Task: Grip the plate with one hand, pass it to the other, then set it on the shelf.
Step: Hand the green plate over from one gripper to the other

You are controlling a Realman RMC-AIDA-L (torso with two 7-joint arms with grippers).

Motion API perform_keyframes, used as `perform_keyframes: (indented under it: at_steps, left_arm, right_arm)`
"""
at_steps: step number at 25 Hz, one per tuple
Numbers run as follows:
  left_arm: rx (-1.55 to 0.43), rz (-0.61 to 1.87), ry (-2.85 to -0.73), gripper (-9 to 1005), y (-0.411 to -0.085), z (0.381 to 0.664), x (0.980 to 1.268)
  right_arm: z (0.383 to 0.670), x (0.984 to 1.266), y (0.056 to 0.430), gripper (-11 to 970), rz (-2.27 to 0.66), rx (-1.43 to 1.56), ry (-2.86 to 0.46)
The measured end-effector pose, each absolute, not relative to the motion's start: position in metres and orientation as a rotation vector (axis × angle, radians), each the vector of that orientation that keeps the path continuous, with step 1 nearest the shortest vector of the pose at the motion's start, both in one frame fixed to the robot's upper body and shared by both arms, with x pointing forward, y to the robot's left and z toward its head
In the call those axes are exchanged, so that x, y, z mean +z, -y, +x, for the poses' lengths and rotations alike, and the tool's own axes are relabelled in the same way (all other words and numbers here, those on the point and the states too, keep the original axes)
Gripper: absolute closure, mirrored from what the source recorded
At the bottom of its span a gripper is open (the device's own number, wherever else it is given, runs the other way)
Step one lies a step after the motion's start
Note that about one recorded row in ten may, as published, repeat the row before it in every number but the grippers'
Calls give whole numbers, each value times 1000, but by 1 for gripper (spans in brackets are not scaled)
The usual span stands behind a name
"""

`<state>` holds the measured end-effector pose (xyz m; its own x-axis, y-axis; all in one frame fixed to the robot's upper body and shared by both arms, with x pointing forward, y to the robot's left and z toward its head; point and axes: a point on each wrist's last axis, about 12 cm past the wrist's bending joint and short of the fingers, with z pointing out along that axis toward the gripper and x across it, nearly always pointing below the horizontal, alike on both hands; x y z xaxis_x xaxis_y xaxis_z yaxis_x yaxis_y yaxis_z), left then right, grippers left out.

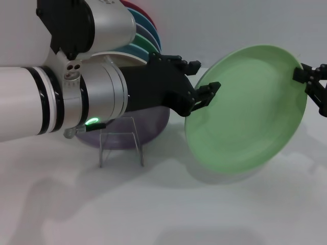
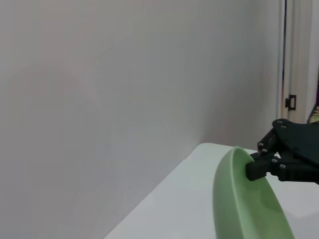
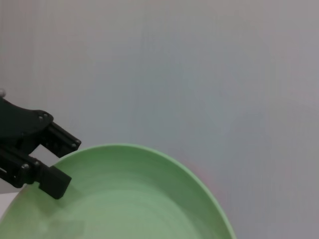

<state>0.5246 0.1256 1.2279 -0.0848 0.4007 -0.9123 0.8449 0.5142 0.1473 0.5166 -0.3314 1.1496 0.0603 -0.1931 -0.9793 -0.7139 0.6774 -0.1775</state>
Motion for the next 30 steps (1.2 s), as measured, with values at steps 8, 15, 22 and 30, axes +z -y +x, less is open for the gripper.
perform_keyframes:
  at_steps: [8, 15, 22, 30]
  left_arm:
    - [-491, 1080, -1646, 624, -114, 523, 1225]
    - [-439, 1127, -1575, 905, -104, 518, 1228]
    - [-430, 1130, -1542, 906, -103, 515, 1234]
    - [-413, 1118, -1527, 910, -107, 513, 1237]
  right_arm:
    - [512, 1150, 331, 941, -796, 493, -1480]
    - [501, 1144, 334, 941, -768, 575, -1460]
    - [487, 1143, 347, 835, -702, 614, -1406]
    - [456, 1149, 381, 560, -510, 626, -1305]
